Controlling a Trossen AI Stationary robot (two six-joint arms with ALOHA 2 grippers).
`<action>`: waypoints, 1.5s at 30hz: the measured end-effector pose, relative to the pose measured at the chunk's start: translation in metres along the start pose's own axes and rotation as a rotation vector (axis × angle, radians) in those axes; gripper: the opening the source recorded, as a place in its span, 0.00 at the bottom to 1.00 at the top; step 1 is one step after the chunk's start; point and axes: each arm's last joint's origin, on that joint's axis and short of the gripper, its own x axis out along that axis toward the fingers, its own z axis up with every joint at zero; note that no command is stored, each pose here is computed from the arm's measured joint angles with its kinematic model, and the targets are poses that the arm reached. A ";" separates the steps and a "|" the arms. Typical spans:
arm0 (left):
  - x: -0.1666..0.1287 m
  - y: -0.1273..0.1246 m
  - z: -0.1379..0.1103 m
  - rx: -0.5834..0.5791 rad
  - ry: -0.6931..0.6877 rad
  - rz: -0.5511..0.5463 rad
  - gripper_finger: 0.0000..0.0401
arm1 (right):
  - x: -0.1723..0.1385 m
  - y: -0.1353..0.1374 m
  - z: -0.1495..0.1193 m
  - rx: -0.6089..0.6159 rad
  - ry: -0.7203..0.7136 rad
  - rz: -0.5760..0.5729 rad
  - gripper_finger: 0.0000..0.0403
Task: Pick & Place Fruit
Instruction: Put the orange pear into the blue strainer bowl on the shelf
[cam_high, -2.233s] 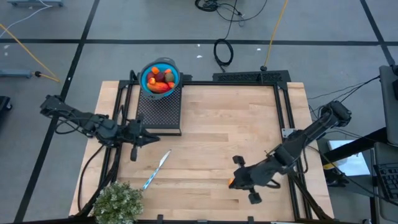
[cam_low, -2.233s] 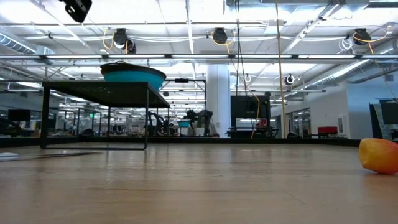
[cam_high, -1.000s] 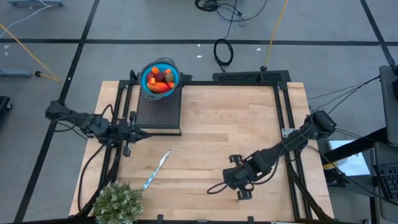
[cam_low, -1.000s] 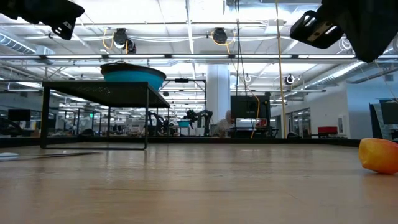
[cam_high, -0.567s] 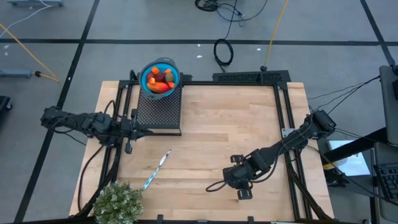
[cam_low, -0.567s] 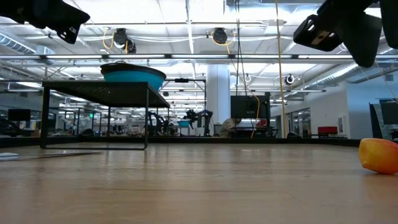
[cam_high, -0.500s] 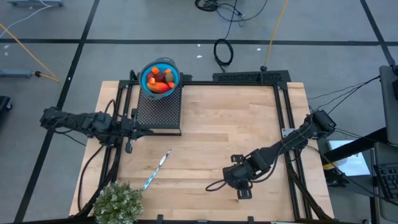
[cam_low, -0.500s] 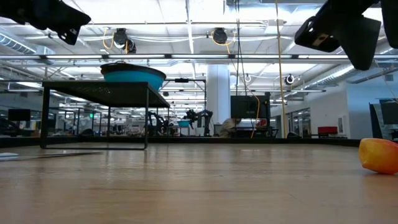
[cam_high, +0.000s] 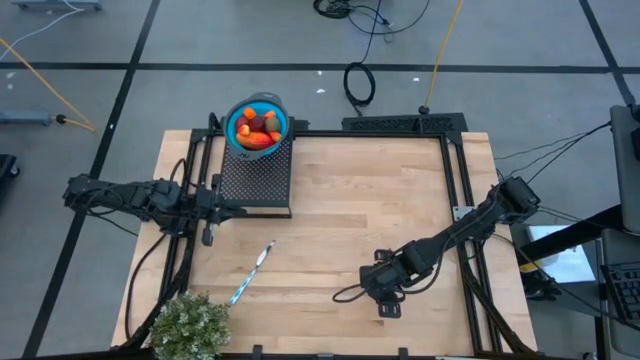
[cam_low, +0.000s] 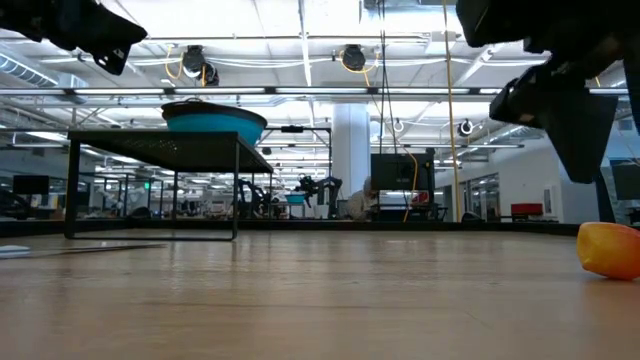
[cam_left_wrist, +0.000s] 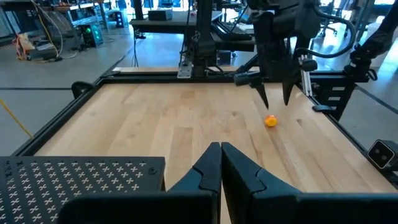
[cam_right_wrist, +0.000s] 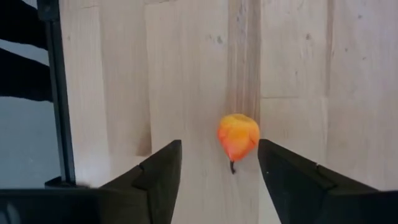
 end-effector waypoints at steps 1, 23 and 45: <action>0.000 0.000 0.000 0.000 0.000 0.000 0.02 | 0.002 -0.001 0.000 -0.001 -0.007 0.005 0.51; 0.000 0.000 0.000 0.000 -0.002 0.007 0.02 | 0.032 -0.019 -0.017 0.021 -0.086 -0.009 0.48; 0.000 0.000 0.000 0.000 -0.003 0.008 0.02 | 0.041 -0.029 -0.026 -0.009 -0.122 -0.077 0.43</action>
